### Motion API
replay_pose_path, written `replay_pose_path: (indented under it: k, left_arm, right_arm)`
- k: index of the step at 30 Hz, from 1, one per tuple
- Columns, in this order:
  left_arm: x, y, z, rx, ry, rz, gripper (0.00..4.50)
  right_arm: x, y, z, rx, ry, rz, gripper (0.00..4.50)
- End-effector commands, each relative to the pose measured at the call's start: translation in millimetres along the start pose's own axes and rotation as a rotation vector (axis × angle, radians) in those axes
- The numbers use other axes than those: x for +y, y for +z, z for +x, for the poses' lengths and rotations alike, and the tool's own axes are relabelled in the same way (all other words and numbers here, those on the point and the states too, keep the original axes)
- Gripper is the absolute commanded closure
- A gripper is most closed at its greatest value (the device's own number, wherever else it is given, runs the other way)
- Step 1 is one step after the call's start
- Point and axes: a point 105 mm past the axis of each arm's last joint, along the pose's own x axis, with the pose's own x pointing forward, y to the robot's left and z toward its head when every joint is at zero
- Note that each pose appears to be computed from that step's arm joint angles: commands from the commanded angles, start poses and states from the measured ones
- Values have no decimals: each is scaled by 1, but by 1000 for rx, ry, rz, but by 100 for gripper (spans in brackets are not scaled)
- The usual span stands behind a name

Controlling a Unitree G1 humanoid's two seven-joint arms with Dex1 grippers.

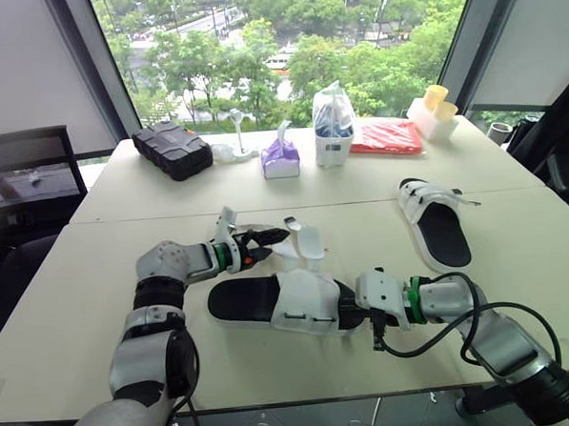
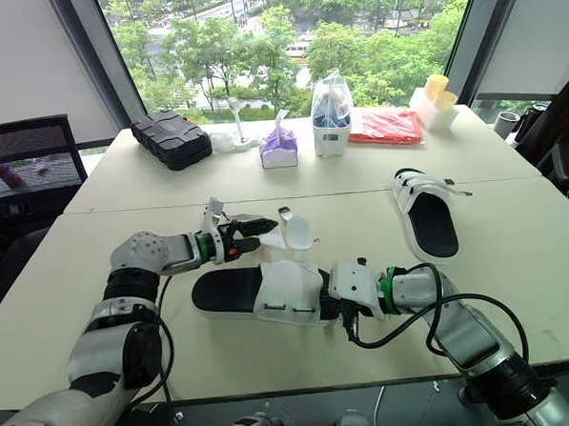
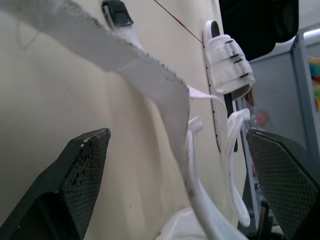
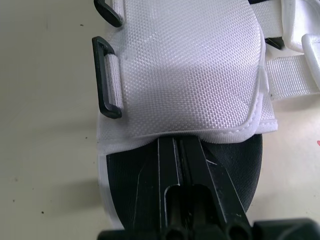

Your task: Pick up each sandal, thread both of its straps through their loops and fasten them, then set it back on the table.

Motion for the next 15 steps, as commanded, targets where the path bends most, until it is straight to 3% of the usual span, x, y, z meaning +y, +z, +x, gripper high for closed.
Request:
replay_pose_path:
  k: [1, 15]
  left_arm:
    - [-3, 18, 3, -80, 7, -6, 0]
    - [-3, 46, 13, -282, 39, -104, 0]
  right_arm:
    - [1, 5, 3, -12, 3, -9, 447]
    - [0, 6, 3, -6, -8, -8, 447]
